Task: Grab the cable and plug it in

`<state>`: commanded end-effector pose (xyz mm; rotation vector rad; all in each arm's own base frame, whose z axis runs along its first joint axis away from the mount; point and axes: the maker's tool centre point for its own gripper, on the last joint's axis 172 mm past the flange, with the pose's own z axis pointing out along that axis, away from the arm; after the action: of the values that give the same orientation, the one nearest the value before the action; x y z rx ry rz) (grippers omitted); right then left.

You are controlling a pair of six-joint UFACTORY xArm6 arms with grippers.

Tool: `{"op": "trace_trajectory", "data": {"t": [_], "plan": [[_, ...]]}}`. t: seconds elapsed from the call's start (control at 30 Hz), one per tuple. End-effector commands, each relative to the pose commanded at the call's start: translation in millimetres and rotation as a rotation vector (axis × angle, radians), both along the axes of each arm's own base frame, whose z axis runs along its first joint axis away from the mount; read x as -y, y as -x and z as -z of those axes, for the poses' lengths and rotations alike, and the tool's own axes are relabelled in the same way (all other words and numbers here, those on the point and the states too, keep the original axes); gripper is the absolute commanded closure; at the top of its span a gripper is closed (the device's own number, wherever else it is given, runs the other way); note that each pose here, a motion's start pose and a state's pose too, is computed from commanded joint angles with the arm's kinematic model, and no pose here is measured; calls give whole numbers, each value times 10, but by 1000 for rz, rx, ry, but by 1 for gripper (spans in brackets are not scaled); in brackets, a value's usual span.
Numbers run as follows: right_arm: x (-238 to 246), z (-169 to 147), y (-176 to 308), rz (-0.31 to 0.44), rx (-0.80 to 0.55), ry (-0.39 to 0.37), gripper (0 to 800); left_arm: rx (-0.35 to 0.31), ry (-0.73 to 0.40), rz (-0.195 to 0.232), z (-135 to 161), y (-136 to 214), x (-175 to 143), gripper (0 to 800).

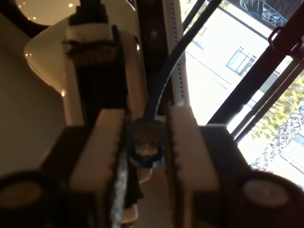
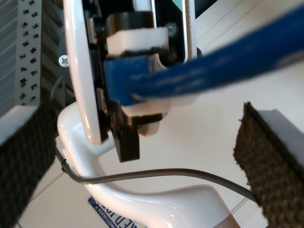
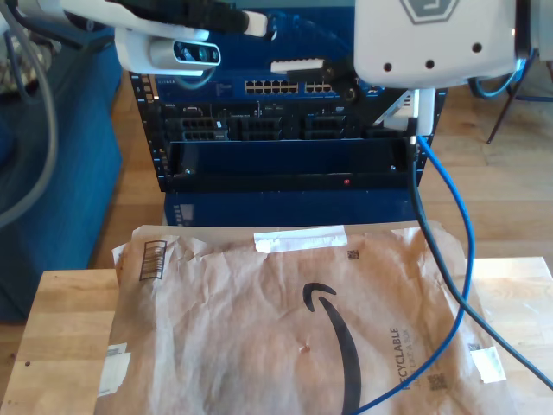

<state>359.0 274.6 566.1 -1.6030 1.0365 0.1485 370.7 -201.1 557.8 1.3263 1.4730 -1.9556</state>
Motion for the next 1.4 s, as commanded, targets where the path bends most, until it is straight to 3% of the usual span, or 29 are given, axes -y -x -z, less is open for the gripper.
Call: {"op": "trace_trajectory", "data": {"t": [0.5,0.77,0.9,1.0,1.03,1.07,1.23,1.3,1.33,1.4], "plan": [[6,33,-6,5,-8,-5,364,-1,16,19,-39,53,-17,766],[0,32,-8,10,-24,-17,576,1,19,25,-42,70,-21,766],[1,25,-8,19,-46,-28,598,1,19,25,-42,70,-21,766],[1,25,-8,19,-47,-28,667,1,19,25,-42,70,-21,764],[0,32,-8,20,-50,-30,710,0,20,30,-41,82,-24,741],[0,23,-8,20,-50,-31,721,-2,23,37,-45,101,-29,667],[5,25,-19,32,-74,-43,760,0,101,40,-229,99,-45,475],[17,25,-27,35,-75,-44,776,-1,101,38,-232,94,-44,315],[15,41,-32,35,-78,-43,787,-1,96,34,-226,83,-41,291],[25,52,-52,43,-87,-46,797,2,95,30,-233,78,-43,92]]}}
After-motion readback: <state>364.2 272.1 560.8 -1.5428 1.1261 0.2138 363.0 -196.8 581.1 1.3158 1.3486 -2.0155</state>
